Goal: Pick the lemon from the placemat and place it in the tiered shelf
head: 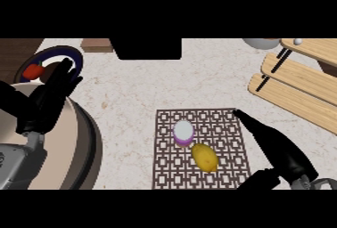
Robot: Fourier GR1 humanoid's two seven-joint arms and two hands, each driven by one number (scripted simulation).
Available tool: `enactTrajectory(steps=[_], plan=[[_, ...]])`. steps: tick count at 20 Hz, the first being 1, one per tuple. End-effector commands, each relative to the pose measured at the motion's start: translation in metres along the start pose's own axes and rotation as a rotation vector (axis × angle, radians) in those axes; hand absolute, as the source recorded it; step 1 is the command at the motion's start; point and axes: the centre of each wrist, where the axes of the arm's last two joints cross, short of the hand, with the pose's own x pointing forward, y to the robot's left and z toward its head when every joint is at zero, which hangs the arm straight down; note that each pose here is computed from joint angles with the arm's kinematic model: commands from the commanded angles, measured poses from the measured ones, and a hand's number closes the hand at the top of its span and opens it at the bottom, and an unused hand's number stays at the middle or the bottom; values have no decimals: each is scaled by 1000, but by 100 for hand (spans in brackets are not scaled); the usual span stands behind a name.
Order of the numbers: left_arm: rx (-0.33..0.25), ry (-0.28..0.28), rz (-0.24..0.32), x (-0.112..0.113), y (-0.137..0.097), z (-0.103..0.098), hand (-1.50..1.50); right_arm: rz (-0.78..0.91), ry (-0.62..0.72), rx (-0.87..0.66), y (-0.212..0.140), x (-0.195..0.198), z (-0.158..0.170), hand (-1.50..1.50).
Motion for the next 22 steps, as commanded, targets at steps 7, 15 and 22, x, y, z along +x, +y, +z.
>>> enactTrajectory(steps=[7, 15, 22], plan=[[26, 361, 47, -88, -1, 36, 0, 43, 73, -44, 29, 29, -7, -150], [60, 354, 38, -85, 3, 32, 0, 95, 111, -41, 56, 35, -16, -150], [50, 360, 49, -92, -1, 39, 0, 138, 152, -90, 74, 34, -27, -150]])
